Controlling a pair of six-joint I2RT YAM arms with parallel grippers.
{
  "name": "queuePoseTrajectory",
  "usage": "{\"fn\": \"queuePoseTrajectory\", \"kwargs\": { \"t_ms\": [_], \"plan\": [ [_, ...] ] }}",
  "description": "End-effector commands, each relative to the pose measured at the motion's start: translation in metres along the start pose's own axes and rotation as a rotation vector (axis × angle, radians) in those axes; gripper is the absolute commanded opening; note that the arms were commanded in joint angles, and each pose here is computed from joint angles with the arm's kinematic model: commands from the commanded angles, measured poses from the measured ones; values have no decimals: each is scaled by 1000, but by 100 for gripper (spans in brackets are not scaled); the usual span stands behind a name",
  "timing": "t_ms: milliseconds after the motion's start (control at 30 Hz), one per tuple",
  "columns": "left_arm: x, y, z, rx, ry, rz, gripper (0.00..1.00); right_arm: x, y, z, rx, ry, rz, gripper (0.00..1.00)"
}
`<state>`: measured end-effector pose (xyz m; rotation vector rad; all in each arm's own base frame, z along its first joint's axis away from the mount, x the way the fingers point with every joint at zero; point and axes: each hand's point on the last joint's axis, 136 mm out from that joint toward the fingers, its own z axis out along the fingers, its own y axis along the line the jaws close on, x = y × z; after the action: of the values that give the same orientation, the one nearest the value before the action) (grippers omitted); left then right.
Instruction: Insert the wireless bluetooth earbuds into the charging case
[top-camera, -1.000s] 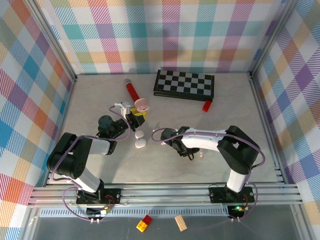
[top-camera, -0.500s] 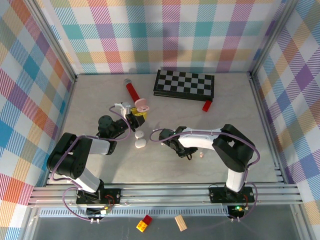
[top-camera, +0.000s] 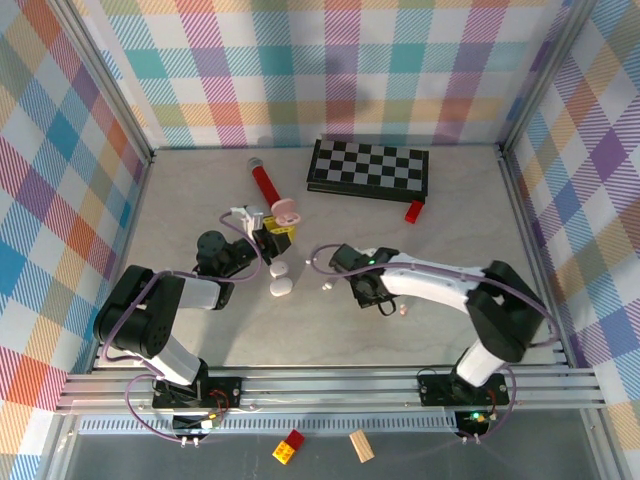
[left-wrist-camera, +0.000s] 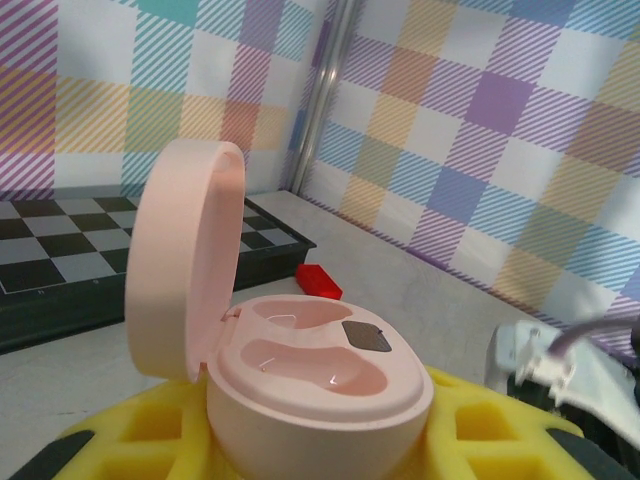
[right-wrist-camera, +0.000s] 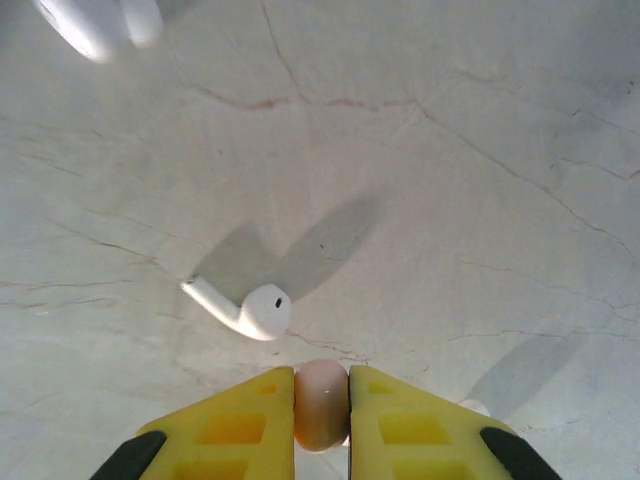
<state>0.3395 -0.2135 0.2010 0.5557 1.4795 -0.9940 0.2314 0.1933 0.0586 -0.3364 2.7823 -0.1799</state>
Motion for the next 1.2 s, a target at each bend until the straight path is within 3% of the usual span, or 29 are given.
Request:
{"fn": "queuePoseTrajectory", "kwargs": {
  "t_ms": [0,167,533,867,1167],
  "plan": [
    [-5,-17,5,58,-21,72,35,-7,11,-17,-185,-25,43,16],
    [3,-32,17,97,-5,93,35,-18,13,-45,-448,-70,127,17],
    [14,-69,33,197,10,163,35,-47,6,-110,-876,-206,263,17],
    [28,-103,52,274,25,190,35,-68,6,-167,-1088,-308,273,17],
    [38,-111,61,289,48,232,35,-83,14,-197,-1265,-305,318,17]
  ]
}}
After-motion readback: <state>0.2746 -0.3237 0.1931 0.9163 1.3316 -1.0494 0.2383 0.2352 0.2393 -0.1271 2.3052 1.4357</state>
